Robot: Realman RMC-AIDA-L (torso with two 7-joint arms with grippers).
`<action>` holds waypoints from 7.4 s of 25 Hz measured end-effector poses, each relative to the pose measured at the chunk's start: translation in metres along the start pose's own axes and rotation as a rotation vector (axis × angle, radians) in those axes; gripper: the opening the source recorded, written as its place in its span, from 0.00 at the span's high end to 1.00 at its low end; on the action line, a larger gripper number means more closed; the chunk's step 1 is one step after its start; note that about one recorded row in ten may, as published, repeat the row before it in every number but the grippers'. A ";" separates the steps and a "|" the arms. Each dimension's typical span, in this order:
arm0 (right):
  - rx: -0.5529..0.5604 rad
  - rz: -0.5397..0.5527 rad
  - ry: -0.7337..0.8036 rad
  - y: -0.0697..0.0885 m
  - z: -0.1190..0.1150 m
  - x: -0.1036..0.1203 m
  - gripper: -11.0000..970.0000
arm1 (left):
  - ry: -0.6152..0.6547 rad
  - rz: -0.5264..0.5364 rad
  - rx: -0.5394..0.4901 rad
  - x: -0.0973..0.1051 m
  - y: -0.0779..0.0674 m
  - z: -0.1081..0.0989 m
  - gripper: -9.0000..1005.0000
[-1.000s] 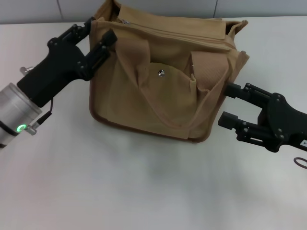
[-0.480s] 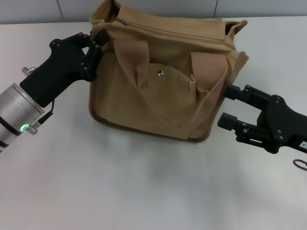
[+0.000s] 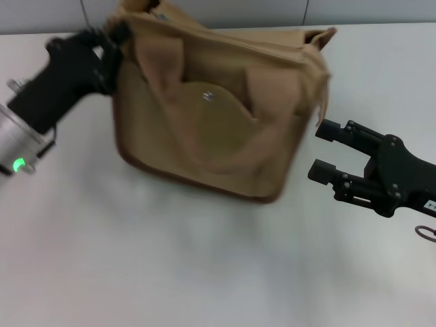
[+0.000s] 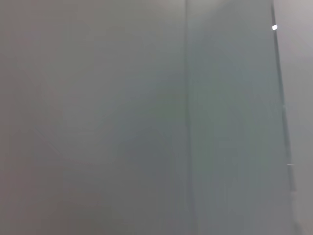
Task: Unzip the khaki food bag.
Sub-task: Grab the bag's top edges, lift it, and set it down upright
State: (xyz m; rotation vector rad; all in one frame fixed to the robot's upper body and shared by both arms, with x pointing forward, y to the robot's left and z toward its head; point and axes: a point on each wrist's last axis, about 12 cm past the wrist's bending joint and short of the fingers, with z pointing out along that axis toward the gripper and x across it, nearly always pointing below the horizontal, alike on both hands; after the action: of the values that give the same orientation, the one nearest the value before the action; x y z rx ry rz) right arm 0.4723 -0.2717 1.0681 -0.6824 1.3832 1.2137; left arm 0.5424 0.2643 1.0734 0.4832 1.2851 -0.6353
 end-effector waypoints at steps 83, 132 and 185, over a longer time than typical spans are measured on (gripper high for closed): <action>0.017 -0.141 0.011 -0.018 -0.013 -0.055 0.18 | -0.100 -0.023 0.339 0.008 -0.070 0.001 0.95; -0.142 0.175 0.251 -0.036 0.087 -0.027 0.56 | -0.097 -0.031 0.365 0.008 -0.074 0.002 0.95; 0.009 0.227 0.175 -0.052 0.052 -0.041 0.76 | -0.053 -0.011 0.332 0.013 -0.070 0.003 0.95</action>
State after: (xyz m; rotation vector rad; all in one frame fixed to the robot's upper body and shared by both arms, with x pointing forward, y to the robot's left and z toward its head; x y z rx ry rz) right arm 0.5463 -0.2488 1.0998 -0.6498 1.6463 1.3492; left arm 0.4996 0.2086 1.0623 0.7263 1.1369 -0.8711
